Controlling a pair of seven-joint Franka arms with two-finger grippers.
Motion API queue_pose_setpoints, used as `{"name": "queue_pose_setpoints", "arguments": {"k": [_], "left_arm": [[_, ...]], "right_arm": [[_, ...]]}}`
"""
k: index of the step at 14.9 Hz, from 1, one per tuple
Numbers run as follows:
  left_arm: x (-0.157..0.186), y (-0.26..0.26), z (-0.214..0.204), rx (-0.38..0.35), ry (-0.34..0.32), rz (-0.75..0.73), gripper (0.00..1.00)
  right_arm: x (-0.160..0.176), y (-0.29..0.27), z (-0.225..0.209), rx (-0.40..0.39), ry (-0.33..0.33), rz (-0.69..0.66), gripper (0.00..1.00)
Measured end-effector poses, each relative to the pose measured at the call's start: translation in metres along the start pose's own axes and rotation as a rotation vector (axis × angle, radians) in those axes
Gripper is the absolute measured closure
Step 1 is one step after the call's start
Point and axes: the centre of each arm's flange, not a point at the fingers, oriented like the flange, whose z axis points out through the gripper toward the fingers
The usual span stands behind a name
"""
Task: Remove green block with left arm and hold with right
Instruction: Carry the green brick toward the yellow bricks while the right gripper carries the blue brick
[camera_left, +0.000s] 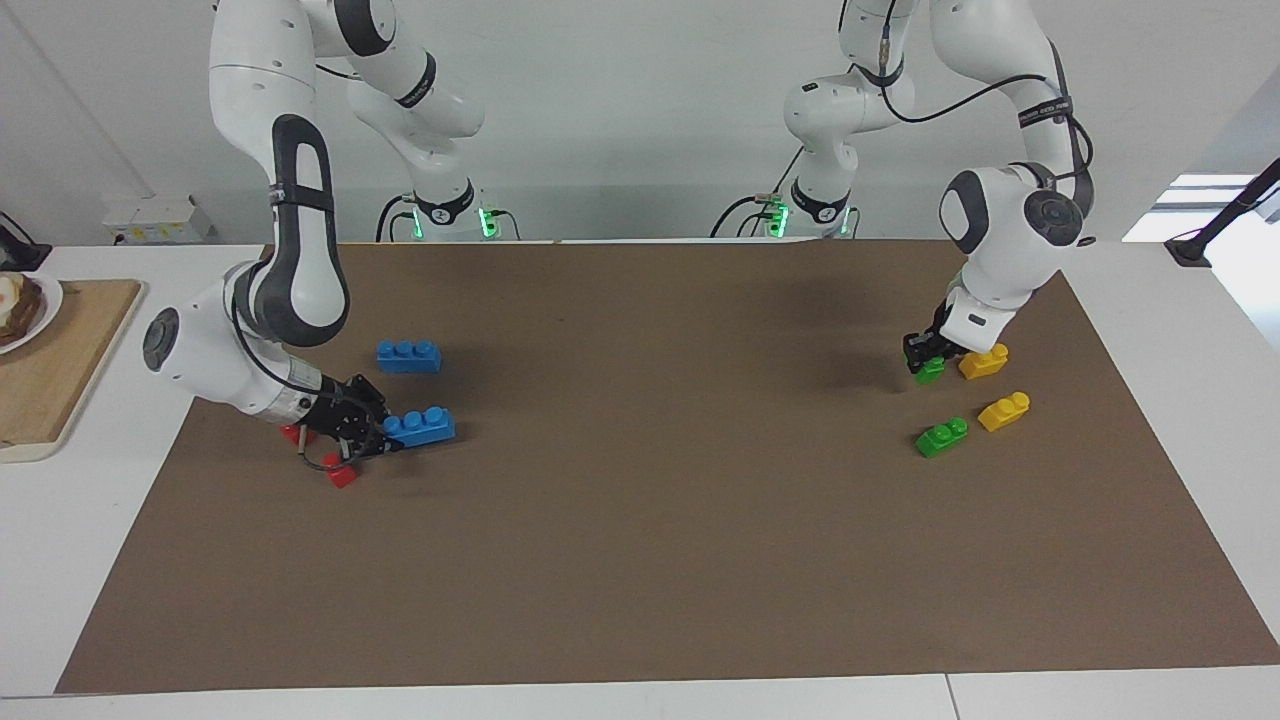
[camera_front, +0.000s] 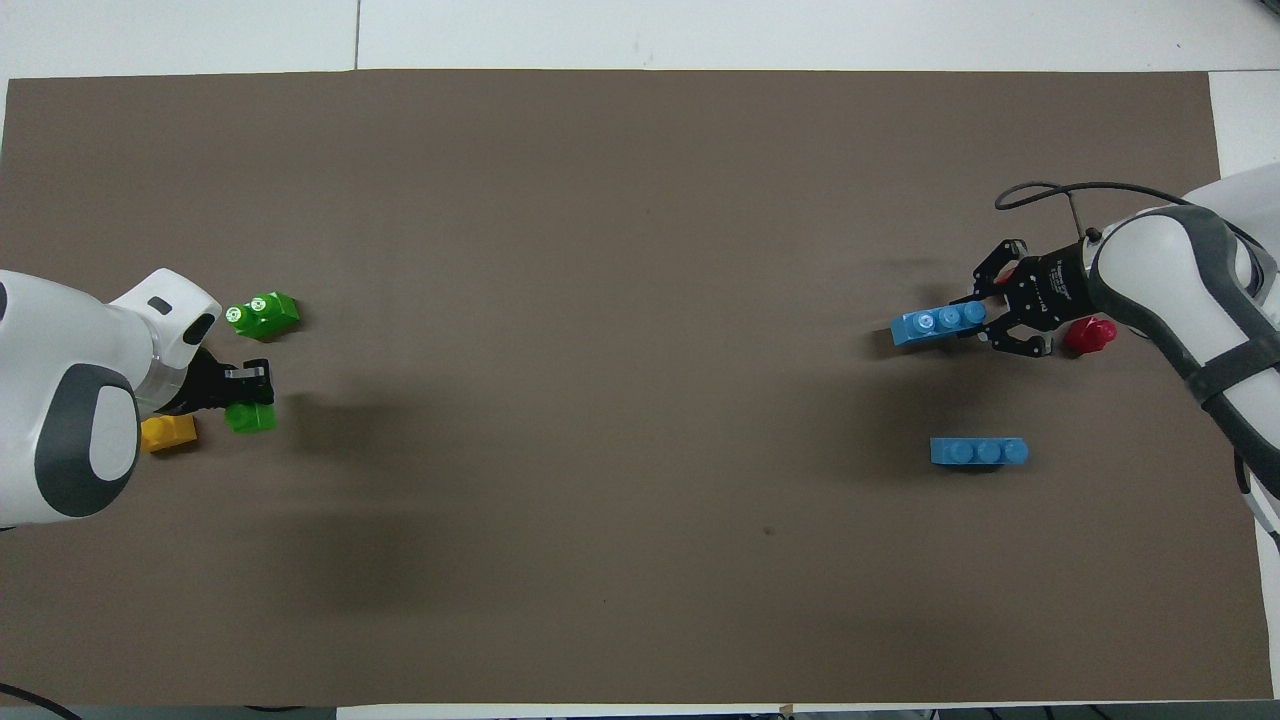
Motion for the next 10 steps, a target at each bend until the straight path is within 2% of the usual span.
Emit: {"name": "queue_pose_setpoints", "arguments": {"k": [7, 8, 10], "left_arm": [[-0.013, 0.000, 0.030, 0.000, 0.003, 0.002, 0.65], [-0.015, 0.000, 0.032, 0.000, 0.002, 0.003, 0.61], [-0.017, 0.001, 0.036, 0.001, -0.001, 0.006, 0.59]], "right_arm": [[0.004, 0.004, 0.006, 0.032, 0.026, 0.008, 0.65], [0.003, 0.005, 0.009, 0.033, 0.030, 0.008, 0.65], [0.002, 0.007, 0.012, 0.033, 0.033, 0.008, 0.65]]}}
